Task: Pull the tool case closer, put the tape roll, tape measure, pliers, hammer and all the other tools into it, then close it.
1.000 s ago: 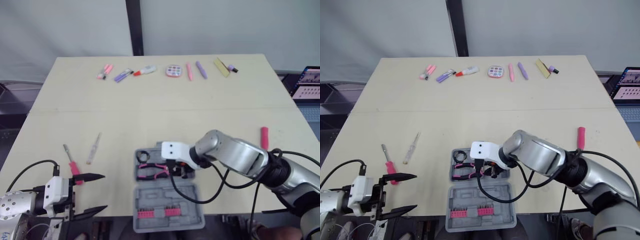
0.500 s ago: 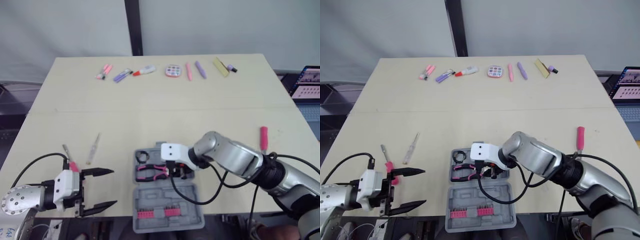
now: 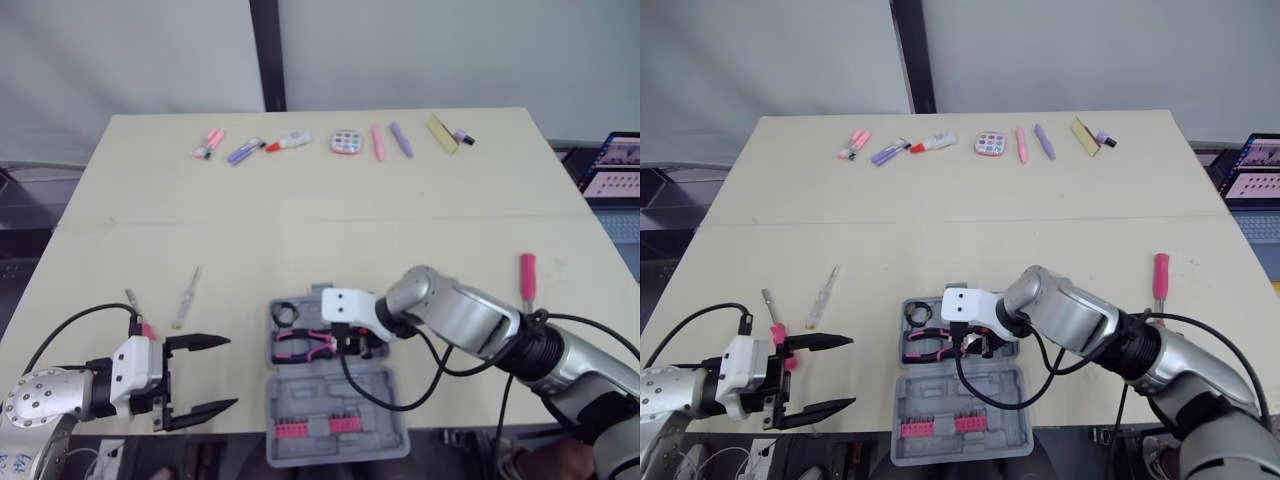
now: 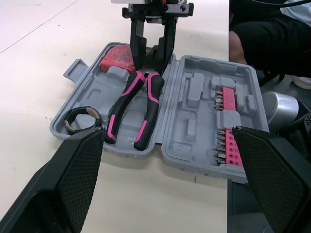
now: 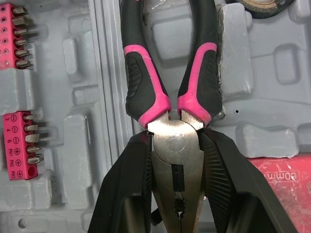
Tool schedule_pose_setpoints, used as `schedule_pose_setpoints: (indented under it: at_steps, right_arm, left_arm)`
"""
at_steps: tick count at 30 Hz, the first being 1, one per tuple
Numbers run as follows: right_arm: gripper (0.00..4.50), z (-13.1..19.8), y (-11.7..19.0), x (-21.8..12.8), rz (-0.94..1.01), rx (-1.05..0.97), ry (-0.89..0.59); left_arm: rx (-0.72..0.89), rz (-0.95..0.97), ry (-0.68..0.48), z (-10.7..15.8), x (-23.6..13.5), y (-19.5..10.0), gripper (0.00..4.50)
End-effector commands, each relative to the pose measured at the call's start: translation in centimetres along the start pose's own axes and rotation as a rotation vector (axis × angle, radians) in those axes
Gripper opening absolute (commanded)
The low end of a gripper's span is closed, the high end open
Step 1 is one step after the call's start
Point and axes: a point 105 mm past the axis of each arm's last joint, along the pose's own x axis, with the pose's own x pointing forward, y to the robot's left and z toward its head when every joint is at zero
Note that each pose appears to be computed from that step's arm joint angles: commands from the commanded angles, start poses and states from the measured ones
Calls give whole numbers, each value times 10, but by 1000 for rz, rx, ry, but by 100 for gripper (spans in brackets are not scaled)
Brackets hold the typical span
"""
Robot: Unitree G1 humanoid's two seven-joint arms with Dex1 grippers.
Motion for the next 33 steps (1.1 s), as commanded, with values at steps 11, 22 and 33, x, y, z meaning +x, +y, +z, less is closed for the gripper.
schedule_pose_setpoints:
  at_steps: [11,22,33]
  right_arm:
    - [444,21,2,-33,11,-22,-118]
    - [162,22,10,-30,-69,101,-506]
    - [2,8,11,2,-70,138,-549]
  left_arm:
    - [-1,-3,-24,0,4,-4,450]
    - [-69,60,-72,-3,6,6,450]
    - [-63,64,-73,-9,7,11,450]
